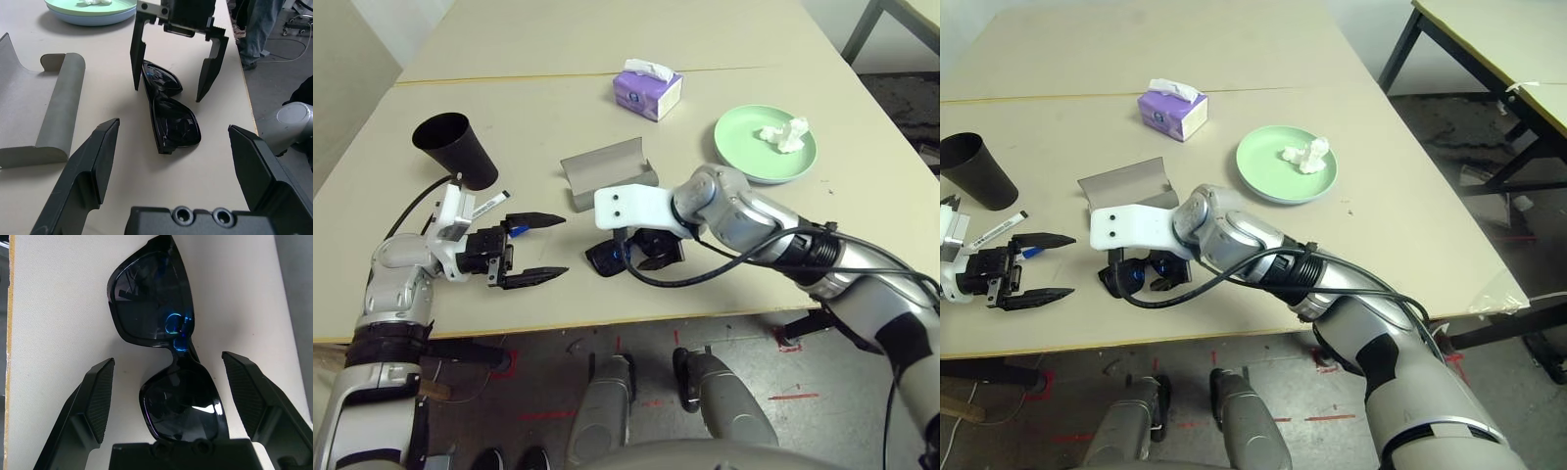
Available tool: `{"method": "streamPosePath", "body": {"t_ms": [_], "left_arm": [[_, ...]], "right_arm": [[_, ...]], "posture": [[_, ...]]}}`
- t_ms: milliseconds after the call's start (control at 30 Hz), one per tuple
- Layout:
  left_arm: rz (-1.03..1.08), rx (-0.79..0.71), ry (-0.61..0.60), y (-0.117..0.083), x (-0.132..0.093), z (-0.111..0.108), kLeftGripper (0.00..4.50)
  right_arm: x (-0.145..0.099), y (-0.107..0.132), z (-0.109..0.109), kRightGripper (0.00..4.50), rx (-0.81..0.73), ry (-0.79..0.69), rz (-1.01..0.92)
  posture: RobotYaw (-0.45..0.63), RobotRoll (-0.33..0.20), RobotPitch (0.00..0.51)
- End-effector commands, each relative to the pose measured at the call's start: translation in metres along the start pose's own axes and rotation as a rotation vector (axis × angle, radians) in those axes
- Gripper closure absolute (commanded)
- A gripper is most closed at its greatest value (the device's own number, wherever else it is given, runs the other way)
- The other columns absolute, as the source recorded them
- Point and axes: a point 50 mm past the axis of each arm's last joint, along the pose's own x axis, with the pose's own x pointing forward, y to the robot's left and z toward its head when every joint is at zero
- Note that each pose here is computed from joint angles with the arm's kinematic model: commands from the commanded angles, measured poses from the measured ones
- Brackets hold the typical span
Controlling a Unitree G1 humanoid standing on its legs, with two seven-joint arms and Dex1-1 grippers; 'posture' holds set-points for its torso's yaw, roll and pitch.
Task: Organize and tidy the items on the table.
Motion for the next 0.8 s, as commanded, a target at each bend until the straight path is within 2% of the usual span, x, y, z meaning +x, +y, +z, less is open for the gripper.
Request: {"method": "streamPosePath", "body": {"t_ms": [33,467,733,800], "left_arm": [[-0.018,-0.01,0.023,-0.003,-0.001,-0.002,0.0],[-0.011,-0.027,0.021,-0.006,0.001,-0.005,0.0],[-0.005,-0.029,0.023,-0.007,0.001,-0.006,0.0],[-0.007,-0.032,0.022,-0.007,0.002,-0.006,0.0]], "right_arm": [[0.003,0.001,0.002,0.04,-0.013,-0.003,0.008],[0.003,-0.01,0.015,0.04,-0.055,-0.013,-0.017],[0.0,-0.009,0.012,0.07,-0.066,0.002,-0.006],[-0.002,-0.009,0.014,0.67,-0.066,-0.001,-0.005]], "posture": [[-0.03,0.0,0.214],[-0.02,0.0,0.212],[-0.03,0.0,0.211],[-0.03,0.0,0.211]]}}
